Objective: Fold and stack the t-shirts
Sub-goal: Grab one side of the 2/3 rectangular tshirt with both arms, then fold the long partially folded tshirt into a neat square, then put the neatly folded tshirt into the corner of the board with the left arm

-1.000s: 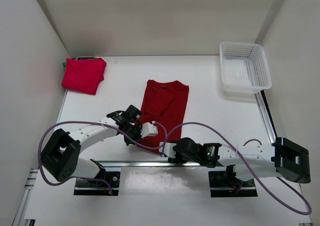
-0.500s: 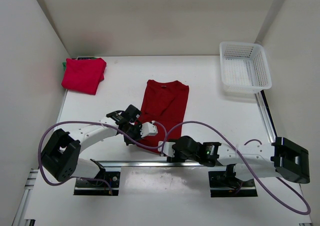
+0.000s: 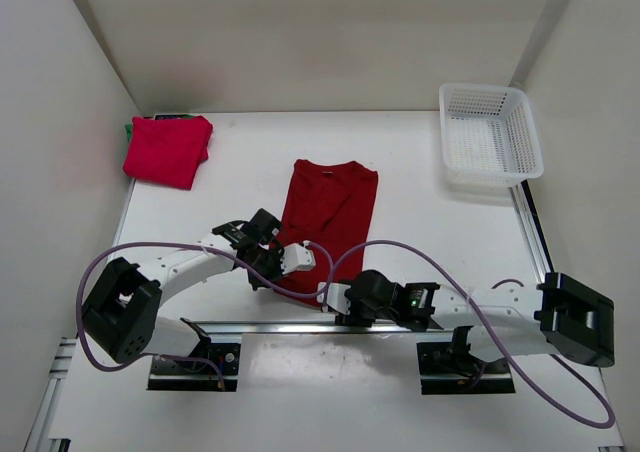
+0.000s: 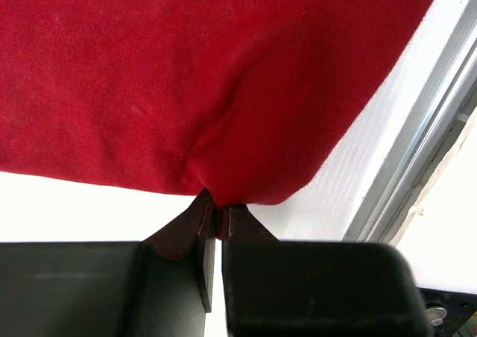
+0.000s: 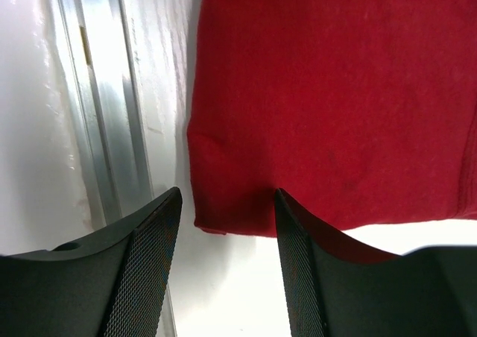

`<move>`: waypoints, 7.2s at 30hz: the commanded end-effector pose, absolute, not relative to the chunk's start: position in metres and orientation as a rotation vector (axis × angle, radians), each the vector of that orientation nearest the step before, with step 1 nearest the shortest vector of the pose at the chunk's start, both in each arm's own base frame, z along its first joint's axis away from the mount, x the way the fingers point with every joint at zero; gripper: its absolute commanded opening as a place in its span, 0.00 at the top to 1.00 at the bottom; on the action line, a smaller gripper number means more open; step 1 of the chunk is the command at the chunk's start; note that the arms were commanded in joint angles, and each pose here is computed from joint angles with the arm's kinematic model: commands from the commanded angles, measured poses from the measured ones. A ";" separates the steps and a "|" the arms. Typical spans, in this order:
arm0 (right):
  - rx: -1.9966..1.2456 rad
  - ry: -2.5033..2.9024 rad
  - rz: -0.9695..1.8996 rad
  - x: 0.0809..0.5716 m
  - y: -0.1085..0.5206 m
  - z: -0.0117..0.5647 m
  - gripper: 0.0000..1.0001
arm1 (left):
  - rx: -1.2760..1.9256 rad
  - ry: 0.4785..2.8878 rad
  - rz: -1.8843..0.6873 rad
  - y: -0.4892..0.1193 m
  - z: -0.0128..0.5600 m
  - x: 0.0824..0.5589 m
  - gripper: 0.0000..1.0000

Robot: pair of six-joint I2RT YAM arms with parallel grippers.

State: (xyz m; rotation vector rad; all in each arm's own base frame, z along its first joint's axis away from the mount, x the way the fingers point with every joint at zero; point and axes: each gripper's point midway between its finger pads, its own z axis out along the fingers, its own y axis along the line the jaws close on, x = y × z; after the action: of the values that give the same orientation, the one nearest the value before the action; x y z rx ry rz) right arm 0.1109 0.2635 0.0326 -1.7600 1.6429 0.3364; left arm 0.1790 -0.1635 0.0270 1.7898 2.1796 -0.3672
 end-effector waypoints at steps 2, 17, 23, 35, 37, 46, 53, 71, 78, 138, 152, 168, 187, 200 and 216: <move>-1.724 1.665 0.353 0.115 0.267 0.028 0.41 | 1.768 2.141 -0.381 -0.170 0.033 0.183 0.98; -1.695 1.699 0.324 0.118 0.265 0.030 0.97 | 1.705 2.150 -0.366 -0.171 0.041 0.191 0.98; -1.626 1.724 0.357 0.123 0.269 0.055 1.00 | 1.589 2.230 -0.314 -0.169 0.054 0.203 1.00; -1.387 1.842 0.515 0.164 0.270 0.110 1.00 | 1.256 2.305 -0.270 -0.181 0.117 0.268 1.00; -1.323 1.871 0.514 0.183 0.268 0.121 1.00 | 1.224 2.331 -0.273 -0.185 0.122 0.280 1.00; -1.095 1.894 0.517 0.259 0.258 0.162 0.99 | 1.078 2.319 -0.264 -0.199 0.159 0.362 1.00; -0.964 1.926 0.559 0.315 0.254 0.180 1.00 | 0.959 2.281 -0.378 -0.215 0.190 0.425 1.00; -0.707 2.000 0.557 0.409 0.214 0.193 1.00 | 0.844 2.078 -0.446 -0.275 0.217 0.522 1.00; -0.583 2.038 0.522 0.453 0.189 0.185 1.00 | 0.856 2.001 -0.383 -0.302 0.209 0.547 1.00; 0.237 2.607 0.699 0.445 0.184 0.045 0.61 | 0.768 2.507 -0.460 -0.250 0.039 0.493 0.61; 0.121 2.578 0.717 0.350 0.172 0.073 0.58 | 0.677 2.659 -0.506 -0.211 0.065 0.345 0.44; 0.139 2.598 0.876 0.335 0.191 0.058 0.40 | 0.543 2.434 -0.316 -0.194 0.113 0.469 0.22; 0.276 2.726 1.003 0.329 0.197 0.025 0.89 | 0.560 2.423 -0.235 -0.199 0.079 0.525 0.75; 0.156 2.710 1.003 0.328 0.200 0.033 0.99 | 0.478 2.418 -0.118 -0.174 0.068 0.549 0.25; 0.118 2.652 0.884 0.352 0.192 0.053 0.89 | 0.463 2.501 -0.539 -0.179 0.094 0.456 0.01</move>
State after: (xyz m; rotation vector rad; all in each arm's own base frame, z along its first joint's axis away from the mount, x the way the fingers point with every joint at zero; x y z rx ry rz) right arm 0.3268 0.1926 0.0312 0.1755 2.7141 0.9601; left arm 0.4799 -0.1629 0.0827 0.4598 2.5046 -0.3551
